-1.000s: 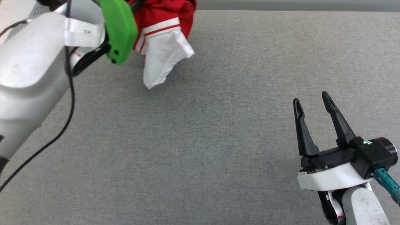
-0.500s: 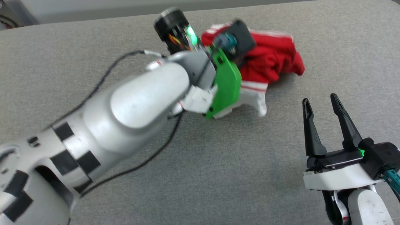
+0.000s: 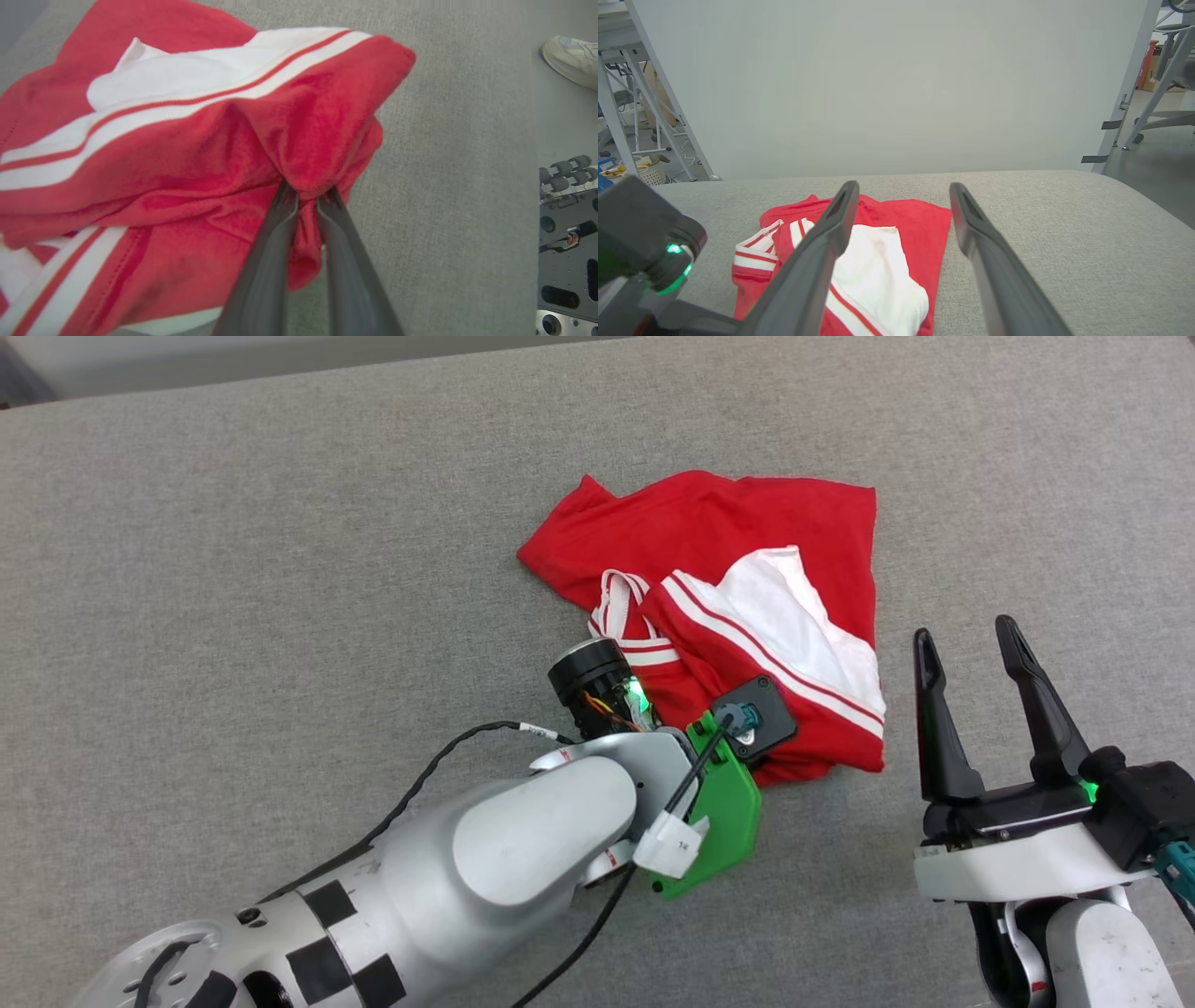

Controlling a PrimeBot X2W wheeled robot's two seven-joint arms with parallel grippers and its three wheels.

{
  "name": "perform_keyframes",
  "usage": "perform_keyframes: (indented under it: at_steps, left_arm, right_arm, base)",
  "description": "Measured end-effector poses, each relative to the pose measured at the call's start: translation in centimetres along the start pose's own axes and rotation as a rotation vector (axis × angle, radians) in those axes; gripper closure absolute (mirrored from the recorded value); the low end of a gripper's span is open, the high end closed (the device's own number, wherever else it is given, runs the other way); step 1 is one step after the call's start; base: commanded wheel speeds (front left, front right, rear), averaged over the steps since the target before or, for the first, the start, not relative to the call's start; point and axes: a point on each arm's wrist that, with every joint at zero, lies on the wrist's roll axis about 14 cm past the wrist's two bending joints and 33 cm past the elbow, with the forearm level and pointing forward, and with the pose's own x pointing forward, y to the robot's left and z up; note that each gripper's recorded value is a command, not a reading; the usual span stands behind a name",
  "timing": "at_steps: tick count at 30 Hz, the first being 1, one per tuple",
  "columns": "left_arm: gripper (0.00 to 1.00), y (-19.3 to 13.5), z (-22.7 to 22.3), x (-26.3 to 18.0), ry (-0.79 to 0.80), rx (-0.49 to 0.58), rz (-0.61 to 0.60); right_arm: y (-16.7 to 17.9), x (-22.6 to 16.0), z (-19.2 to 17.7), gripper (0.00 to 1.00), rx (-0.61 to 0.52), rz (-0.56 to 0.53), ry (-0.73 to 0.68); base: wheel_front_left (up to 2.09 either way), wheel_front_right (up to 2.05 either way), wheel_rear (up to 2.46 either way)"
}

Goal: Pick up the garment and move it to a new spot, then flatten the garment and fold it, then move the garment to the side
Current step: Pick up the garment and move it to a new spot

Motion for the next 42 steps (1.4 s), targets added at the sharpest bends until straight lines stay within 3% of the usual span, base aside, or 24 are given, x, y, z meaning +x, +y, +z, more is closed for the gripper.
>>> perform_keyframes:
  at_steps: [1,2,10,20,33,42]
  left_arm:
    - [0.14,0.2,0.3,-0.1,-0.027,-0.004,0.009]
    - [0.00,0.5,0.7,-0.2,-0.057,-0.003,0.020]
    - [0.00,4.3,7.3,-3.3,-0.419,-0.004,0.217]
    - [0.00,10.1,11.5,-14.4,-0.694,-0.016,0.672]
    - [0.00,11.4,3.0,-28.1,-0.749,-0.163,1.186]
    - [0.00,8.9,-2.6,-31.0,-0.673,-0.220,1.303]
  right_arm:
    - [-0.1,0.0,0.0,0.00,-0.001,-0.002,-0.001]
    - [-0.1,0.0,0.1,0.00,-0.002,-0.003,-0.002]
    - [-0.1,-1.3,-0.1,0.00,-0.004,-0.007,0.016]
    - [1.2,-2.1,0.6,0.00,0.002,0.032,0.000]
    - [3.0,-2.2,1.2,0.00,0.001,0.088,-0.016]
    - [3.6,-3.0,1.4,0.00,0.005,0.104,-0.018]
  base:
    - [0.00,0.00,0.00]
    - [0.00,0.00,0.00]
    - [0.00,0.00,0.00]
    - [0.00,0.00,0.00]
    - [0.00,0.00,0.00]
    - [0.00,0.00,0.00]
